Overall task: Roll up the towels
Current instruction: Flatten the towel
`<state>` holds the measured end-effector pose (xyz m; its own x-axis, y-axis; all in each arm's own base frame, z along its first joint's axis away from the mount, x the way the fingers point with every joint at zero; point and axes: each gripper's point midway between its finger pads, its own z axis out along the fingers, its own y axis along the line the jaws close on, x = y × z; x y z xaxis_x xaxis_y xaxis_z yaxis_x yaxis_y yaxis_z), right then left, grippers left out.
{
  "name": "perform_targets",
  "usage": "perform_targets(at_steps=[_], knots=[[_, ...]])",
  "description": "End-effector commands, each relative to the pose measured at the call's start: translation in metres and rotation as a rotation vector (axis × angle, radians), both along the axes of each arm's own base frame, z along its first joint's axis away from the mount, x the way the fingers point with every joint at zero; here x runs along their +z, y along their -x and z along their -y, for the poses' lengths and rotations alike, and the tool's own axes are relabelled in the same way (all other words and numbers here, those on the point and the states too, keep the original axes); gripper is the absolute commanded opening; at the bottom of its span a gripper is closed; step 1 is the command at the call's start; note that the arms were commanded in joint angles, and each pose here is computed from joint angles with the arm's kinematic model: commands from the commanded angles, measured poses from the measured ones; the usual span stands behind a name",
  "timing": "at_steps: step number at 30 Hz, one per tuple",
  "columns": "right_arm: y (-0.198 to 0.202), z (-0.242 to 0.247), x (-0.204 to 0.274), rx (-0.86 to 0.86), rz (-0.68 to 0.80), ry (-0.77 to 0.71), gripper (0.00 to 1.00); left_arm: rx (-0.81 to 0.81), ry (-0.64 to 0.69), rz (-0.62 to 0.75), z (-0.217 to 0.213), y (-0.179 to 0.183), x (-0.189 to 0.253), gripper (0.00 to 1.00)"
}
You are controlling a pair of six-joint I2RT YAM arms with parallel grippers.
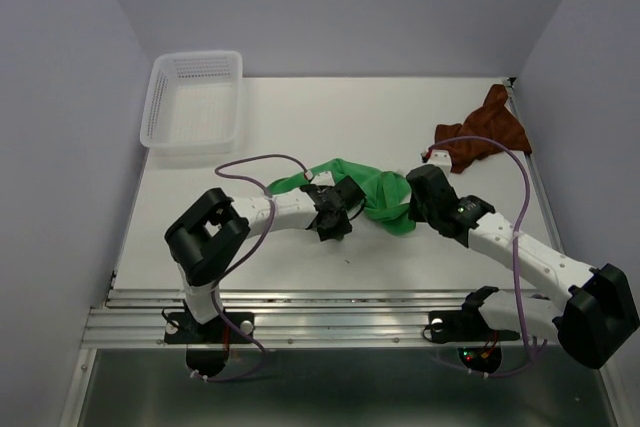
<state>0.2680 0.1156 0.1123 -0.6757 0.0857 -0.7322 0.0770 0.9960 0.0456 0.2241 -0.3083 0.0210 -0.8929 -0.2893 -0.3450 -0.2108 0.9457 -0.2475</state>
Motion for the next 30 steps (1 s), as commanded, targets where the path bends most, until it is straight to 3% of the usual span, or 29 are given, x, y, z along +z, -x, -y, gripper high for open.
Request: perform_targets(at_steps=[1, 2, 3, 10, 15, 22, 30], knots=[[-0.010, -0.003, 0.006, -0.005, 0.038, -0.016, 0.01, -0.017, -0.058, -0.017, -0.007, 0.004, -0.010, 0.38], [-0.011, -0.001, 0.006, -0.014, 0.038, -0.016, 0.01, -0.012, -0.070, -0.015, -0.009, 0.003, -0.010, 0.11], [-0.012, -0.001, 0.006, -0.014, 0.039, -0.017, 0.01, -0.008, -0.074, -0.013, -0.008, 0.002, -0.009, 0.00], [-0.016, 0.000, 0.012, -0.016, 0.051, -0.014, 0.01, -0.031, -0.092, 0.032, -0.012, -0.004, 0.011, 0.00], [-0.030, 0.009, 0.053, -0.038, 0.156, -0.025, 0.01, -0.072, -0.002, 0.166, -0.023, -0.020, 0.077, 0.00], [-0.043, 0.041, 0.122, -0.144, 0.336, -0.018, 0.01, 0.071, 0.173, 0.382, -0.106, -0.057, 0.175, 0.00], [-0.046, 0.089, 0.190, -0.295, 0.490, 0.028, 0.01, 0.323, 0.093, 0.522, -0.206, -0.071, 0.225, 0.00]])
